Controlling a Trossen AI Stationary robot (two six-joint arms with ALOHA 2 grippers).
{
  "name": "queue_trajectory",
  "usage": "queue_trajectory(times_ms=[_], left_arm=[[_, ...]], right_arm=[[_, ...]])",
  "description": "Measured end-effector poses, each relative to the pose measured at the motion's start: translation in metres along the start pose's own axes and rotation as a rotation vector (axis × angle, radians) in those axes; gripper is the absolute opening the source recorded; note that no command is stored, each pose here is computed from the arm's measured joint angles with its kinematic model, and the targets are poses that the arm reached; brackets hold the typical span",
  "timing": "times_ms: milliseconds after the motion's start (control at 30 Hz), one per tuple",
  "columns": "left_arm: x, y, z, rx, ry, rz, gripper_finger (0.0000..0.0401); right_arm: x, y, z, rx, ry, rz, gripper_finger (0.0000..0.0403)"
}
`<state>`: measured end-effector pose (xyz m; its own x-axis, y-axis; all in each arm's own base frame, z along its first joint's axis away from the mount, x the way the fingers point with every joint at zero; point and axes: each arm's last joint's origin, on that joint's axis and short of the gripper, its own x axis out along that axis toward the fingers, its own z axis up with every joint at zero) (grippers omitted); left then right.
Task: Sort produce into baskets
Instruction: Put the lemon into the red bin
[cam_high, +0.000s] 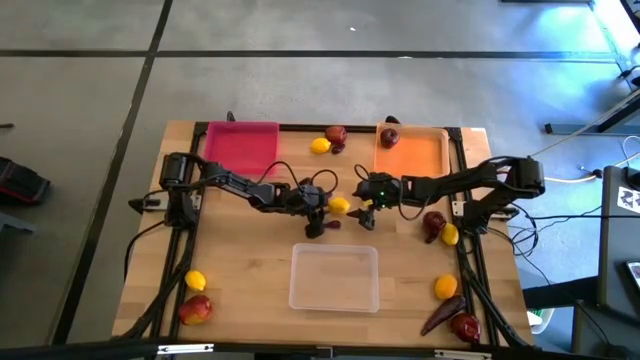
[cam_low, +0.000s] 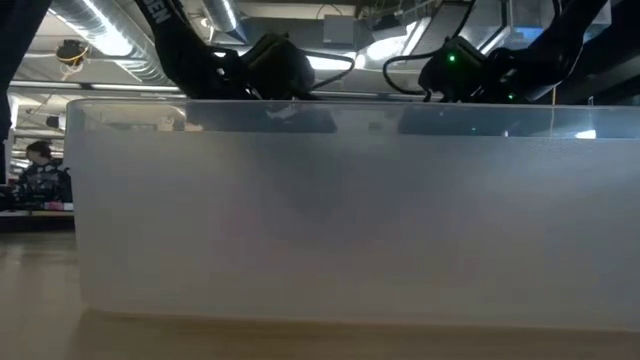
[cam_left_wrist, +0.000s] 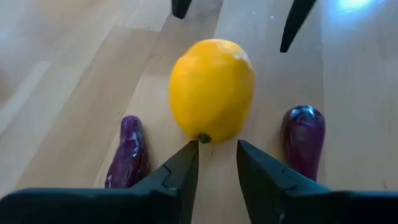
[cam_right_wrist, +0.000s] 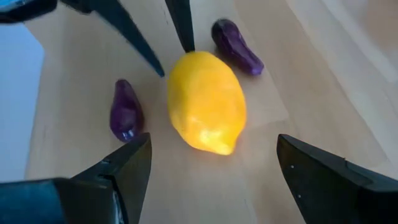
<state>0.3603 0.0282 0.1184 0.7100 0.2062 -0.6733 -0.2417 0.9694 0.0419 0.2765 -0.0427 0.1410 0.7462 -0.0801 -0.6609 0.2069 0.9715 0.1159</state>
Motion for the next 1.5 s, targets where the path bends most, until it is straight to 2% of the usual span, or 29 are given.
queue_trajectory(times_ms=[300, 467, 733, 1033, 1200, 1500], left_arm=[[-0.006, 0.003, 0.007, 0.054, -0.034, -0.016, 0.0229], [-0.005, 0.008, 0.011, 0.031, -0.070, -0.005, 0.0265], [0.008, 0.010, 0.007, 0.124, -0.099, -0.016, 0.0264], [0.021, 0.015, 0.001, 0.136, -0.122, -0.076, 0.0263], [0.021, 0.012, 0.001, 0.178, -0.132, -0.087, 0.0263], [0.013, 0.013, 0.007, 0.174, -0.141, -0.084, 0.0263]], right_arm=[[0.002, 0.000, 0.001, -0.027, -0.015, 0.008, 0.0309], [0.012, -0.001, -0.005, -0.025, 0.007, 0.006, 0.0309], [0.023, -0.001, -0.005, -0.028, -0.051, 0.013, 0.0309], [0.033, -0.003, -0.014, -0.025, -0.008, 0.009, 0.0298], [0.033, -0.002, -0.014, -0.031, -0.014, 0.019, 0.0252], [0.032, -0.002, -0.012, -0.038, -0.032, 0.026, 0.0144]])
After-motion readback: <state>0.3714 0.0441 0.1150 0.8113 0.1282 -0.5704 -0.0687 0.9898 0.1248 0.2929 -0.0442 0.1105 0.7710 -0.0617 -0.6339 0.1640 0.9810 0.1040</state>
